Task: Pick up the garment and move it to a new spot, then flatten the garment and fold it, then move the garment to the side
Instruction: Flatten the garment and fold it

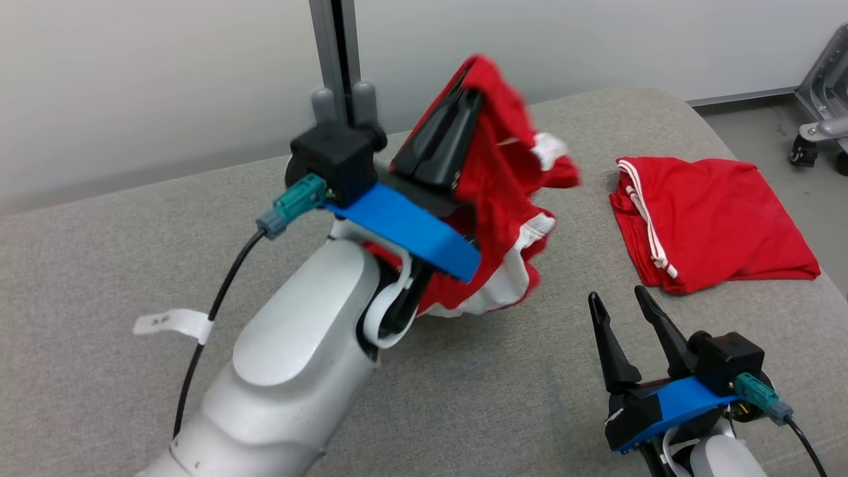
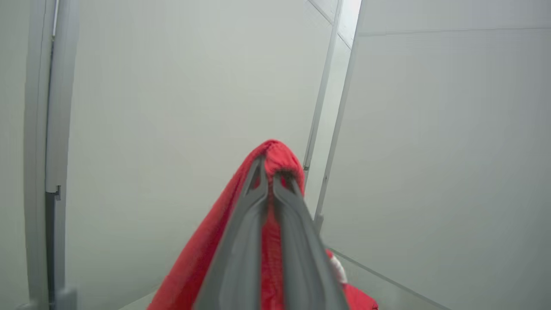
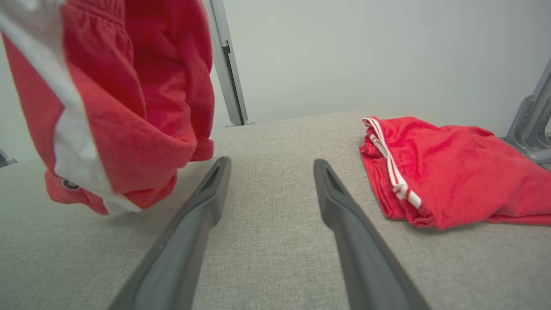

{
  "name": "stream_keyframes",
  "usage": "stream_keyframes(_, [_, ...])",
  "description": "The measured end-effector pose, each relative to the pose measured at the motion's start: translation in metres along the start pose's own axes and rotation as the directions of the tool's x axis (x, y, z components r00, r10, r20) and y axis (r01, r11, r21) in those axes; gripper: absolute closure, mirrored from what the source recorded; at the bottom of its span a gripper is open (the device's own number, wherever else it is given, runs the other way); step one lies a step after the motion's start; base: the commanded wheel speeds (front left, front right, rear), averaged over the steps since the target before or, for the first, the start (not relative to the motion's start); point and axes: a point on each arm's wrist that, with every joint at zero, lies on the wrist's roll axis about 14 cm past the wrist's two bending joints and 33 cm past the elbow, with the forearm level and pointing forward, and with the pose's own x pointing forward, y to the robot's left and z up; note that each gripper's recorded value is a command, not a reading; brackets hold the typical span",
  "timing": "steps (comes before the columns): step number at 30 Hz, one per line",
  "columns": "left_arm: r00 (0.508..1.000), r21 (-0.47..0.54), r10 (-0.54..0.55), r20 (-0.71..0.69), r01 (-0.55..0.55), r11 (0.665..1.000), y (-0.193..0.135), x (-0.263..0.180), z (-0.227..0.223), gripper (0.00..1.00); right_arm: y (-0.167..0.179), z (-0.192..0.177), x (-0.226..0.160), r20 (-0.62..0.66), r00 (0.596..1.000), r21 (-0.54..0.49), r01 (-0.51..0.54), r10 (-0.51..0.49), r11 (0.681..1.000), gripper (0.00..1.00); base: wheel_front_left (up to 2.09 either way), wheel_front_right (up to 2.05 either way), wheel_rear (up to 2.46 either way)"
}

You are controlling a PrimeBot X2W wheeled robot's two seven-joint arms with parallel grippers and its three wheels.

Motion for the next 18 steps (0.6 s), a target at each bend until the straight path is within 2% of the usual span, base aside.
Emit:
stream_keyframes(3, [0.994,-0.037,-0.04,0.105,0.044,0.998,-0.017,0.011,0.033,1.0,0.003,0.0,0.002,-0.001,1.0,-0.006,-0.009,0.009,1.0,0.0,0.0,0.0,0.0])
stream_keyframes(6, [0.987,-0.069,-0.028,0.159,0.039,0.997,-0.018,0.014,0.05,1.0,0.006,-0.001,0.004,-0.005,1.0,-0.006,-0.018,0.018,1.0,0.0,0.0,0.0,0.0])
stream_keyframes(9, [0.99,-0.095,0.043,0.137,-0.03,0.995,-0.001,0.011,0.04,1.0,0.009,-0.004,0.008,-0.013,1.0,-0.005,-0.028,0.028,1.0,0.0,0.0,0.0,0.0])
stream_keyframes(11, [0.987,-0.129,0.134,0.087,-0.122,0.984,0.024,0.001,0.02,1.0,0.012,-0.006,0.011,-0.019,0.999,-0.005,-0.037,0.036,0.999,0.0,0.0,0.0,0.0])
stream_keyframes(14, [0.953,-0.148,0.3,-0.026,-0.301,0.942,0.071,-0.028,-0.021,1.0,0.016,-0.01,0.017,-0.028,0.998,-0.004,-0.049,0.049,0.999,0.0,0.0,0.0,0.0])
stream_keyframes(16, [0.909,-0.115,0.403,-0.107,-0.414,0.903,0.103,-0.054,-0.048,1.0,0.02,-0.01,0.022,-0.028,0.998,-0.005,-0.062,0.062,0.998,0.0,0.0,0.0,0.0])
stream_keyframes(18, [0.846,-0.09,0.508,-0.164,-0.526,0.846,0.134,-0.083,-0.067,1.0,0.024,-0.013,0.026,-0.035,0.997,-0.004,-0.074,0.074,0.997,0.0,0.0,0.0,0.0])
